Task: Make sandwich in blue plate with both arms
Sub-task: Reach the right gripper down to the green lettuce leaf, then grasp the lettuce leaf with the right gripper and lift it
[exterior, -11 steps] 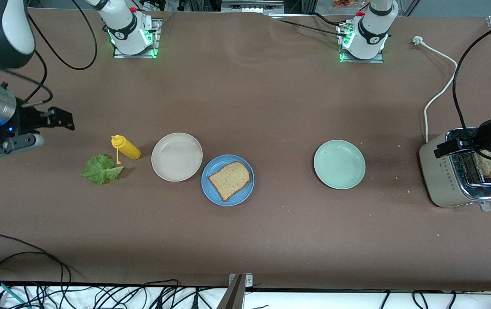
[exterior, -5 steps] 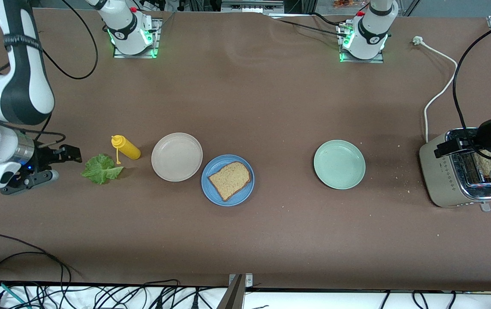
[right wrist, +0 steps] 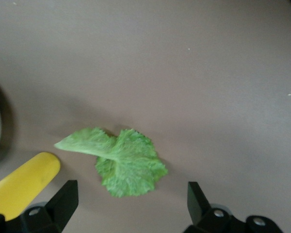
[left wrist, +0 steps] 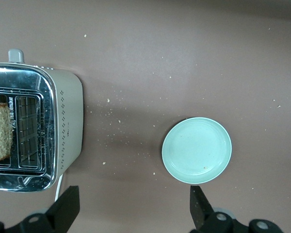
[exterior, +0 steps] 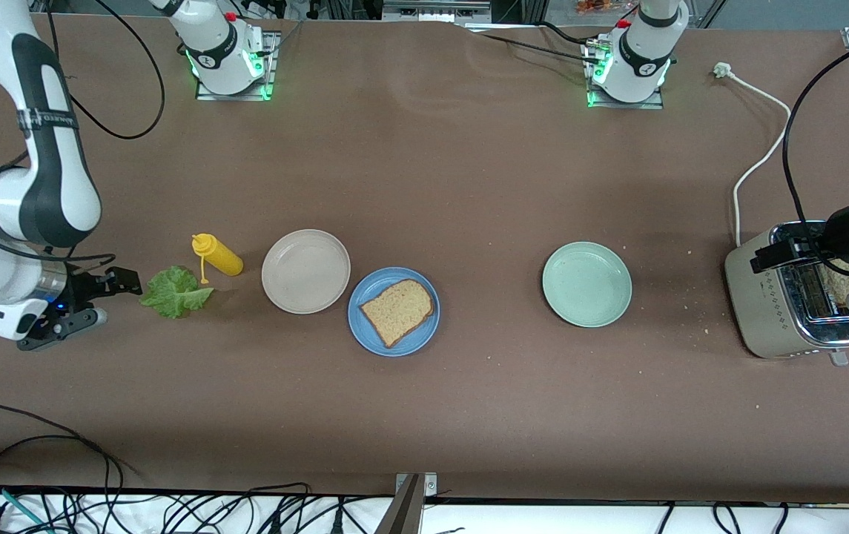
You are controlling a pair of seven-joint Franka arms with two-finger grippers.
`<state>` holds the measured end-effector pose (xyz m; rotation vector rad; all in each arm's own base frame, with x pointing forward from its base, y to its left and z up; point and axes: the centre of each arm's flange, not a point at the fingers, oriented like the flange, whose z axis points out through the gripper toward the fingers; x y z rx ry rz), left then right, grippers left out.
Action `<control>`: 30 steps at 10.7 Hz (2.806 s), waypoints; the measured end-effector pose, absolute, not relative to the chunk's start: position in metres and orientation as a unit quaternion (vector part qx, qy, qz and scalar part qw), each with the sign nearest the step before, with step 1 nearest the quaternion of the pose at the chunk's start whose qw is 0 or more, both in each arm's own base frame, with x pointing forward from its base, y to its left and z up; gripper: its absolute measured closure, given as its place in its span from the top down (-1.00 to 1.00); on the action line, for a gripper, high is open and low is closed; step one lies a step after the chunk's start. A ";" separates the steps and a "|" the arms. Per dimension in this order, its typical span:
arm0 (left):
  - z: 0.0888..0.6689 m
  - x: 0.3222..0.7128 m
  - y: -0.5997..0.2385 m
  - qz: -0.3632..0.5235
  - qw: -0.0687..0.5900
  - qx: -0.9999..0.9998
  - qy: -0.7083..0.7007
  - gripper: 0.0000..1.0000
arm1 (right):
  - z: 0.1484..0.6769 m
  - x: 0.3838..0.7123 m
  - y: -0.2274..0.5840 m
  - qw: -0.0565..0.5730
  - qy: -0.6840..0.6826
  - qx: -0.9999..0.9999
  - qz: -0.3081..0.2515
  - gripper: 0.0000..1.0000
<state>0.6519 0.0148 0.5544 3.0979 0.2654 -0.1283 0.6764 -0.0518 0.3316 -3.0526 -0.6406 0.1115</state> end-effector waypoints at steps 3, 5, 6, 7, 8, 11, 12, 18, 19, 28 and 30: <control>0.554 0.652 0.015 -0.042 0.015 0.995 0.085 1.00 | 0.267 0.685 -0.057 0.013 -0.215 -0.976 0.031 1.00; 0.554 0.652 0.015 -0.042 0.015 0.995 0.085 1.00 | 0.235 0.685 -0.056 0.023 -0.208 -0.977 0.034 1.00; 0.554 0.652 0.015 -0.042 0.015 0.995 0.085 1.00 | 0.225 0.686 -0.056 0.024 -0.207 -0.977 0.032 1.00; 0.554 0.652 0.015 -0.042 0.015 0.995 0.085 1.00 | 0.214 0.686 -0.055 0.023 -0.207 -0.978 0.029 1.00; 0.554 0.652 0.015 -0.042 0.015 0.995 0.085 1.00 | 0.206 0.686 -0.054 0.024 -0.207 -0.977 0.029 1.00; 0.553 0.652 0.015 -0.043 0.015 0.995 0.085 1.00 | 0.198 0.686 -0.051 0.031 -0.204 -0.978 0.029 1.00; 0.552 0.652 0.015 -0.044 0.015 0.995 0.085 1.00 | 0.196 0.685 -0.051 0.036 -0.200 -0.979 0.030 1.00; 0.549 0.651 0.014 -0.047 0.014 0.995 0.085 1.00 | 0.169 0.665 -0.050 0.043 -0.200 -0.978 0.044 0.91; 0.548 0.651 0.014 -0.048 0.014 0.995 0.085 1.00 | 0.170 0.665 -0.050 0.043 -0.209 -0.976 0.044 0.91; 0.548 0.651 0.014 -0.048 0.014 0.995 0.085 1.00 | 0.201 0.672 -0.051 0.040 -0.266 -0.963 0.022 -0.89; 0.548 0.651 0.014 -0.048 0.014 0.995 0.085 1.00 | 0.233 0.672 -0.048 0.044 -0.270 -0.962 0.022 -0.91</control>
